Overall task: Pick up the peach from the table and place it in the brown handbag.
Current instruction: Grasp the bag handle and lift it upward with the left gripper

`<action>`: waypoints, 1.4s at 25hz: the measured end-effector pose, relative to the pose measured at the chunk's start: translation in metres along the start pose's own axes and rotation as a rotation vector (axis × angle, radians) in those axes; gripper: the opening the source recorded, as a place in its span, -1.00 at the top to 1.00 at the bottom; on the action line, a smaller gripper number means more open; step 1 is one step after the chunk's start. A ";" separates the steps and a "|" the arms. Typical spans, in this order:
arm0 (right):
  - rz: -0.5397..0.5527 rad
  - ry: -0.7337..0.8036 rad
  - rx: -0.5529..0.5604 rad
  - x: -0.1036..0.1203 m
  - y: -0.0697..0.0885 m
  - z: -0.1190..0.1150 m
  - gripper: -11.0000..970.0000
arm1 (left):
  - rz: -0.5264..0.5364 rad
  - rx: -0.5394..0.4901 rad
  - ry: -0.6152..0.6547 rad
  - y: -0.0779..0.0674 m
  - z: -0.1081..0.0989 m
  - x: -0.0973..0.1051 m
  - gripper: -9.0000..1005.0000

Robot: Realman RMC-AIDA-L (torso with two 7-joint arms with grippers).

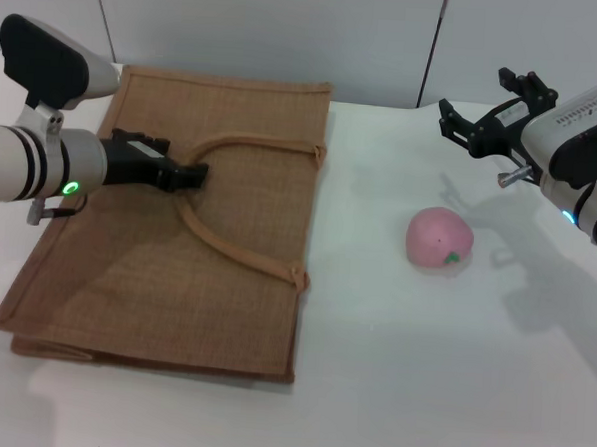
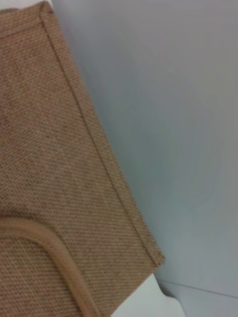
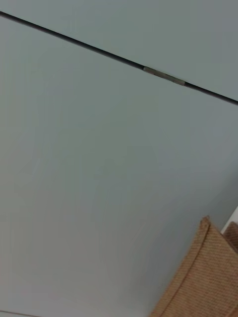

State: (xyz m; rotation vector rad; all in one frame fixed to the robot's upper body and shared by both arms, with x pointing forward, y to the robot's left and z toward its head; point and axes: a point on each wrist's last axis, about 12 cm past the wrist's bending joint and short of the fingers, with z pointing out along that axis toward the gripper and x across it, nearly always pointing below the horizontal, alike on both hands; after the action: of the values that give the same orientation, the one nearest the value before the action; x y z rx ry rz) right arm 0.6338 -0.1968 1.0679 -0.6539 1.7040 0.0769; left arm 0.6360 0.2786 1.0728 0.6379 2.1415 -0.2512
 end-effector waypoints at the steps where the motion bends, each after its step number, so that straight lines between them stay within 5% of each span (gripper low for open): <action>1: 0.002 0.000 0.000 0.000 0.000 0.000 -0.79 | 0.003 -0.002 -0.001 0.000 0.000 -0.001 -0.32; 24: 0.010 -0.004 0.000 -0.002 0.000 0.001 -0.79 | 0.019 -0.002 0.009 -0.008 0.012 -0.009 -0.37; 35: 0.011 -0.005 0.001 -0.002 -0.001 0.001 -0.79 | 0.013 -0.013 0.027 -0.010 0.015 -0.004 -0.10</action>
State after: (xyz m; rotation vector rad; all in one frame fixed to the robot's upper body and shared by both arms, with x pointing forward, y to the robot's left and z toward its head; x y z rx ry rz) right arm 0.6354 -0.1961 1.0700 -0.6432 1.7029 0.0856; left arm 0.6432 0.2631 1.0659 0.6509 2.1625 -0.2228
